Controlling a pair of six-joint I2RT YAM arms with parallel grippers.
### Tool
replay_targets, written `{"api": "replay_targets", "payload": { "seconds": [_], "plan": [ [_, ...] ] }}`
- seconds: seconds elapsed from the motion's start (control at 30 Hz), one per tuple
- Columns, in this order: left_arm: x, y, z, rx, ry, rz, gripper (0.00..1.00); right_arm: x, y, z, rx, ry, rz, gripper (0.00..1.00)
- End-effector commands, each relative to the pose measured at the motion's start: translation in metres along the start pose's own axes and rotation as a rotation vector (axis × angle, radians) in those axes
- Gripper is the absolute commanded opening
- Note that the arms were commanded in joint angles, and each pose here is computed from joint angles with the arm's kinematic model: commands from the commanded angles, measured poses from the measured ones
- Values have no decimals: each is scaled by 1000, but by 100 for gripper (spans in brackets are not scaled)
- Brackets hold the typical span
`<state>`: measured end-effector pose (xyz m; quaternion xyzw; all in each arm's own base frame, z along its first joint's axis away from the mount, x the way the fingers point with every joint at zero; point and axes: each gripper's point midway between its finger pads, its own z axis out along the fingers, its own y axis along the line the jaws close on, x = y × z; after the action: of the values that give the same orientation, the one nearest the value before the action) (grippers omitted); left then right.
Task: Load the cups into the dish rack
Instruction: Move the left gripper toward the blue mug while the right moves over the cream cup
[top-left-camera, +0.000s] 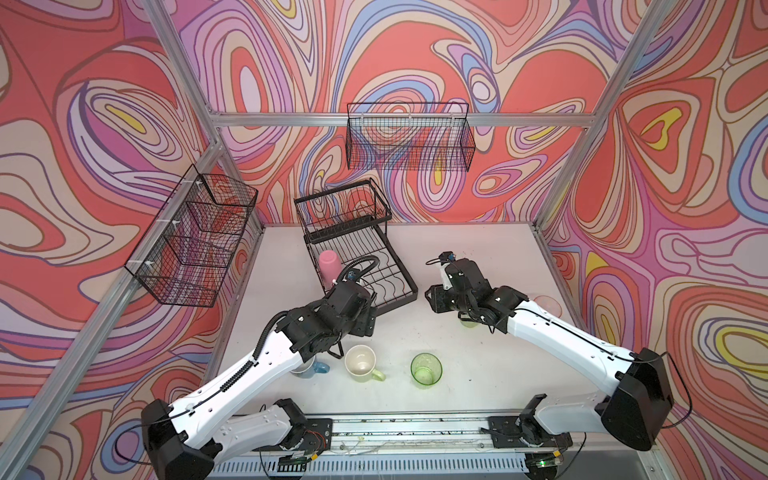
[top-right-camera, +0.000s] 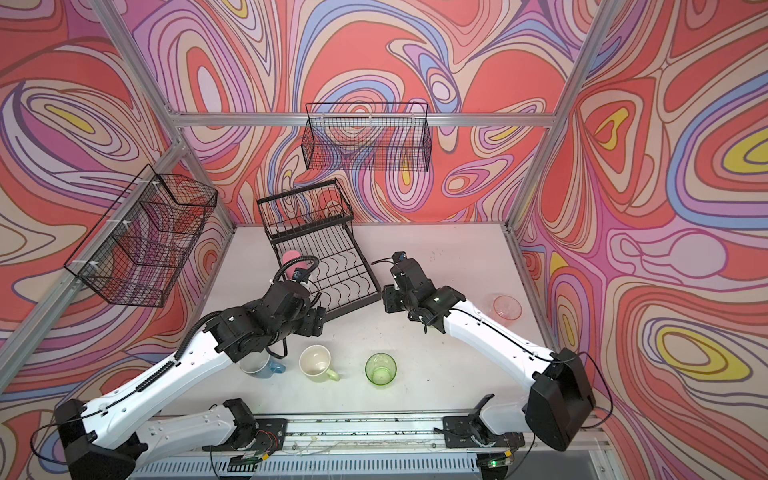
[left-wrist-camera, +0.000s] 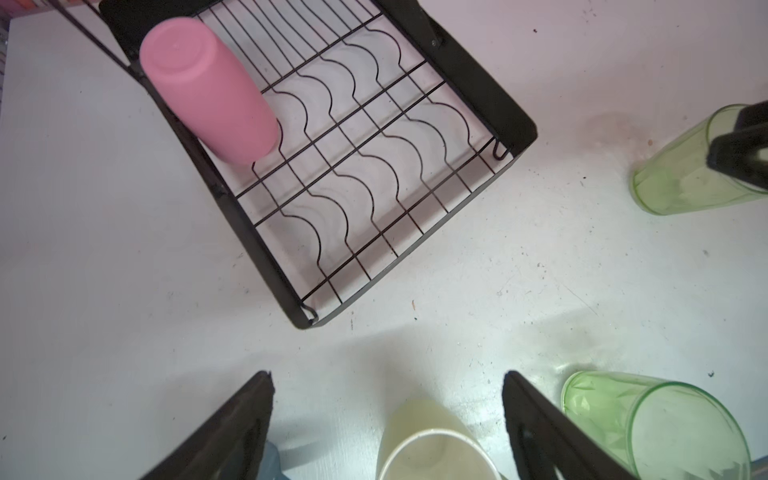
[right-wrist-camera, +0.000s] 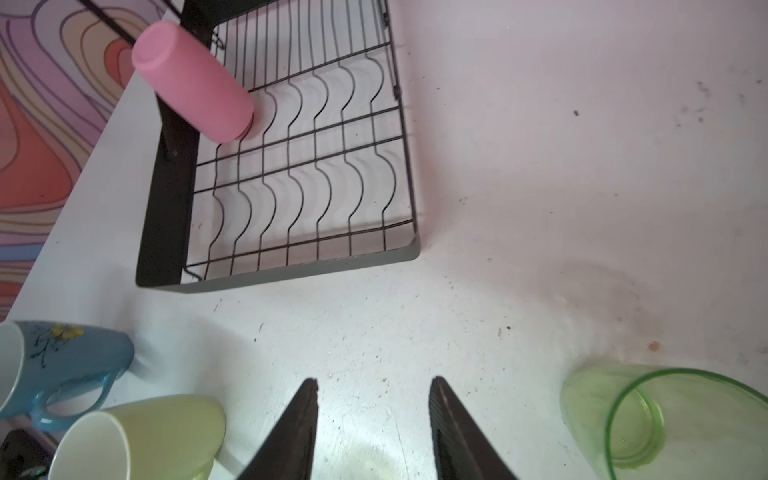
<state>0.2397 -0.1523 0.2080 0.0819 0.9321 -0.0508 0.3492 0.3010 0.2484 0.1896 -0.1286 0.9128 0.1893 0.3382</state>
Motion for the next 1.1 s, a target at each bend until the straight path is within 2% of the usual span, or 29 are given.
{"api": "replay_targets", "payload": {
  "seconds": [0.0,0.2,0.5,0.77,1.07],
  "plan": [
    [19,24,-12,-94,56,-25,90,7,27,-3,-72,30,-96,46],
    [23,43,-30,-140,45,-42,92,22,80,13,-196,98,-238,46],
    [41,75,-45,-134,73,-232,92,49,141,24,-344,206,-432,46],
    [48,83,-40,-83,94,-371,92,80,167,21,-402,335,-600,46],
    [49,82,-32,23,87,-516,92,103,170,39,-367,437,-662,43]
  ]
}}
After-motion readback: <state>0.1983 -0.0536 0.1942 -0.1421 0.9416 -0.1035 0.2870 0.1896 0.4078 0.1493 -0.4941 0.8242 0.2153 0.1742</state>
